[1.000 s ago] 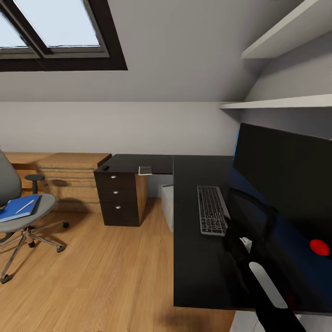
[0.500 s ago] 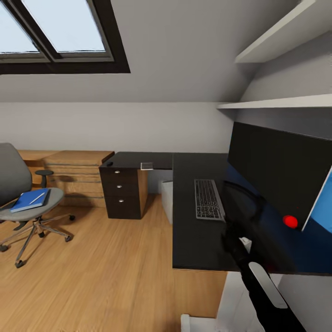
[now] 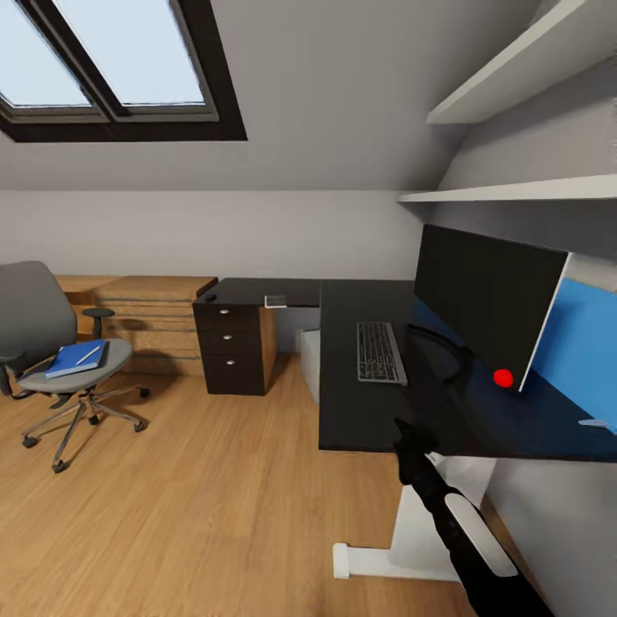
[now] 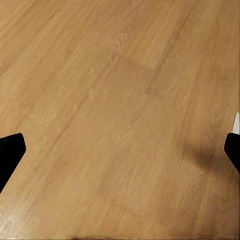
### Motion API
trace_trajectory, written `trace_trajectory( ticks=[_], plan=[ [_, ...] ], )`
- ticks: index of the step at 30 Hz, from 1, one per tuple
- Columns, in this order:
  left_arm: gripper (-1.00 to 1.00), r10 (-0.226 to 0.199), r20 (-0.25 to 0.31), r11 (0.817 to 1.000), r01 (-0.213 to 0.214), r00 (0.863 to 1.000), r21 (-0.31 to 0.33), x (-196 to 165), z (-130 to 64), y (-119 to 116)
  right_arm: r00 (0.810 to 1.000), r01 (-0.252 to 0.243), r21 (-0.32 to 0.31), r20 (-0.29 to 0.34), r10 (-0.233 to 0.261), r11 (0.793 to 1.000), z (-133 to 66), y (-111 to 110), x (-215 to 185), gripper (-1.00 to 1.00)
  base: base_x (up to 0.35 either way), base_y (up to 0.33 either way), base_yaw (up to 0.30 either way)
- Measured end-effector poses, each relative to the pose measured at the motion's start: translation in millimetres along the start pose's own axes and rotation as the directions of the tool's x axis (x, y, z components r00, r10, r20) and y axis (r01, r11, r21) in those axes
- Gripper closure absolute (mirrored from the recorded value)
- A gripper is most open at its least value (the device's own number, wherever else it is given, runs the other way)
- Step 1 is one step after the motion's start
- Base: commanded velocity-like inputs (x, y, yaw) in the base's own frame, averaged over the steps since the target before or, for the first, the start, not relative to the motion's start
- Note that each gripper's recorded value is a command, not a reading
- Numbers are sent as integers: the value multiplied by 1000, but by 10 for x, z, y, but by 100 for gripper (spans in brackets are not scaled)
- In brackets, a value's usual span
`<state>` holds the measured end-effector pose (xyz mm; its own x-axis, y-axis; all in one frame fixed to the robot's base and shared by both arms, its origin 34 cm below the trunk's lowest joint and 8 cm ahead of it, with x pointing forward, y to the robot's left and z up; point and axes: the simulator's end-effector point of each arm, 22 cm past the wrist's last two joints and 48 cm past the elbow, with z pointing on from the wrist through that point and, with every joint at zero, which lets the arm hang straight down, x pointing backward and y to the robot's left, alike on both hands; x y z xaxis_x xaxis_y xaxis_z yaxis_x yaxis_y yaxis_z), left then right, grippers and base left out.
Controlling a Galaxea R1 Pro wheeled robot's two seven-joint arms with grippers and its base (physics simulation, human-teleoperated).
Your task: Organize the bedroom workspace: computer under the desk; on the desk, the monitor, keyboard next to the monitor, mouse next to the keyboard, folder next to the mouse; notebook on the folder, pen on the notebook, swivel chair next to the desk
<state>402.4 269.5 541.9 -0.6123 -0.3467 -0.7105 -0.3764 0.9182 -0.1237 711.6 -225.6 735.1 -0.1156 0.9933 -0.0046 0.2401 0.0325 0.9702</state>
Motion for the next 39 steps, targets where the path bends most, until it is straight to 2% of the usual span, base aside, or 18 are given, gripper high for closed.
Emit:
trace_trajectory(
  ticks=[5,9,14,17,20,22,24,26,27,28,29,30,32,35,37,39],
  plan=[
    [-100,0,0,1000,0,1000,-1,0,0,1,1000,20,49,-6,-20,999,-2,-111,33,-100,-334,0,0],
    [-100,0,0,1000,0,1000,-1,0,0,2,998,55,74,-7,-55,996,-4,-176,48,-100,-334,0,0],
    [-100,1,-2,1000,-1,1000,-5,14,2,16,997,77,113,-18,-76,991,7,-322,208,-100,-239,0,0],
    [-100,4,-6,1000,-4,1000,-9,35,6,31,994,108,130,-14,-107,986,13,-396,275,-100,-82,0,0],
    [-100,6,-8,1000,-6,1000,-10,45,7,38,987,162,147,-8,-162,976,29,-434,322,-100,-34,0,0],
    [-100,6,-8,1000,-6,1000,-11,18,-16,33,974,224,187,-10,-226,957,29,-481,385,-100,-13,0,0],
    [-100,6,-9,1000,-7,1000,-11,-12,-39,27,964,262,210,-11,-265,942,23,-487,403,-100,-7,0,0],
    [-100,7,-9,1000,-7,1000,-11,-40,-62,22,944,321,240,-5,-329,916,13,-492,393,-100,-4,0,0],
    [-100,7,-9,1000,-7,1000,-12,-54,-74,19,927,361,259,7,-375,896,4,-500,358,-100,-2,0,0],
    [-100,7,-10,1000,-7,1000,-12,-68,-86,15,917,381,268,16,-399,885,-2,-495,334,-100,-2,0,0],
    [-100,7,-10,1000,-7,1000,-12,-82,-97,13,895,418,285,33,-444,863,-13,-505,283,-100,-1,0,0],
    [-100,7,-10,1000,-7,1000,-12,-97,-108,11,883,437,292,43,-468,851,-20,-498,254,-100,0,0,0],
    [-100,9,-12,1000,-9,1000,-16,-121,-126,26,844,489,312,65,-532,815,-39,-492,198,-100,0,0,0],
    [-100,7,-10,1000,-7,1000,-29,-176,-141,71,828,510,326,63,-556,796,-57,-500,242,-100,0,0,0],
    [-100,1,-6,999,-1,1000,-40,-233,-147,109,816,530,360,31,-578,768,-97,-677,277,-100,0,0,0],
    [-100,-2,-5,999,1,1000,-44,-273,-163,121,791,568,390,-17,-611,724,-153,-880,328,-100,0,0,0]
  ],
)
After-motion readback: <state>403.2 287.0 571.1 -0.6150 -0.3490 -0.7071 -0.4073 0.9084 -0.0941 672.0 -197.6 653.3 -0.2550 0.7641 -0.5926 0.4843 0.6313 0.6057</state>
